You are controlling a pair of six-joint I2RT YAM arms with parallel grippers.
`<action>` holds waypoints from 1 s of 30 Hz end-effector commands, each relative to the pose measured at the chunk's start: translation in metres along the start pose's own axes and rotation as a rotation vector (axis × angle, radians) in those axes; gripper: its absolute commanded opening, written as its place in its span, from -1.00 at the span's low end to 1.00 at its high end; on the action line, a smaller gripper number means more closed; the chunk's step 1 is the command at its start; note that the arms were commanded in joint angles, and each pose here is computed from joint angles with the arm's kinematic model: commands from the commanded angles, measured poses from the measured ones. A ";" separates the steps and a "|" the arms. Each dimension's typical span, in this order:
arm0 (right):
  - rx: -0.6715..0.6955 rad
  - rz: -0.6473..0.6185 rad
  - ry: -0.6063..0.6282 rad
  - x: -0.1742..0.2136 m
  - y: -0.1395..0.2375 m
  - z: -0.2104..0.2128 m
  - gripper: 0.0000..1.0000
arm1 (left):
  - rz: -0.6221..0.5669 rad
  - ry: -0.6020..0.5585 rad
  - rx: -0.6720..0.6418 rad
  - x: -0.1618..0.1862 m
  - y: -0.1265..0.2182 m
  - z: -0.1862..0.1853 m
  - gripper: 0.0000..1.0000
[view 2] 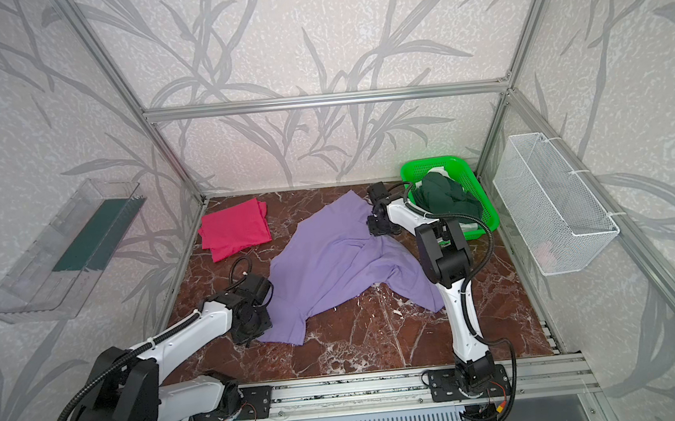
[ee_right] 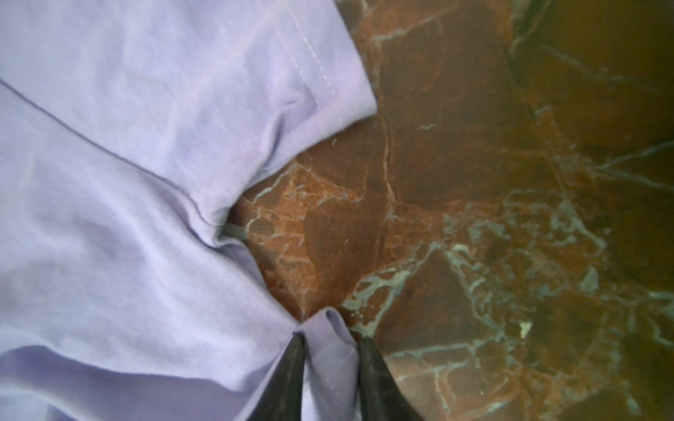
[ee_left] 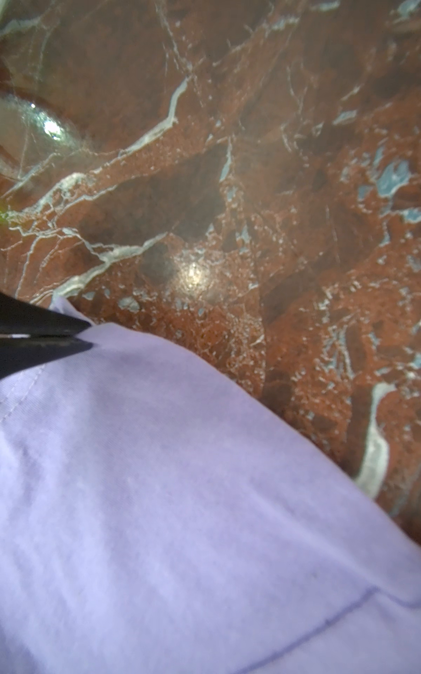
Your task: Fold and stack the t-shirts
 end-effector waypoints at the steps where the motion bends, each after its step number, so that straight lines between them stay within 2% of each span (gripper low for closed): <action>1: -0.006 -0.008 0.007 -0.005 0.000 0.000 -0.43 | 0.030 -0.003 0.023 0.002 -0.008 -0.004 -1.00; 8: 0.005 -0.003 0.015 -0.007 0.001 -0.001 -0.51 | 0.038 -0.008 0.027 0.002 -0.010 -0.006 -1.00; 10: 0.002 -0.001 0.015 -0.006 0.000 0.000 -0.66 | 0.041 -0.010 0.029 0.002 -0.010 -0.007 -1.00; 13: -0.003 -0.004 0.014 -0.007 0.002 0.000 -0.74 | 0.044 -0.013 0.030 0.001 -0.011 -0.008 -1.00; 15: -0.010 -0.013 0.014 -0.007 0.006 0.001 -0.96 | 0.044 -0.013 0.032 0.001 -0.010 -0.009 -1.00; 19: -0.031 -0.040 0.012 -0.010 0.021 0.002 -1.00 | 0.033 -0.010 0.046 -0.002 -0.006 -0.012 -1.00; 24: -0.099 -0.124 0.007 -0.012 0.067 0.009 -1.00 | -0.019 -0.002 0.106 -0.013 0.015 -0.019 -1.00; 27: -0.160 -0.189 0.007 -0.015 0.109 0.012 -1.00 | -0.085 -0.019 0.171 -0.027 0.046 -0.027 -1.00; 30: -0.240 -0.288 0.009 -0.020 0.158 0.018 -1.00 | -0.212 -0.046 0.224 -0.049 0.092 -0.035 -1.00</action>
Point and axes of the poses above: each gripper's point midway between its finger pads, its own y axis back along the fingers, its own z axis along the line the jaws close on, x = y × z, the point moved 8 cm from there along y, back along the fingers, and after that the axes turned 4 degrees about y, right-handed, at the moved point
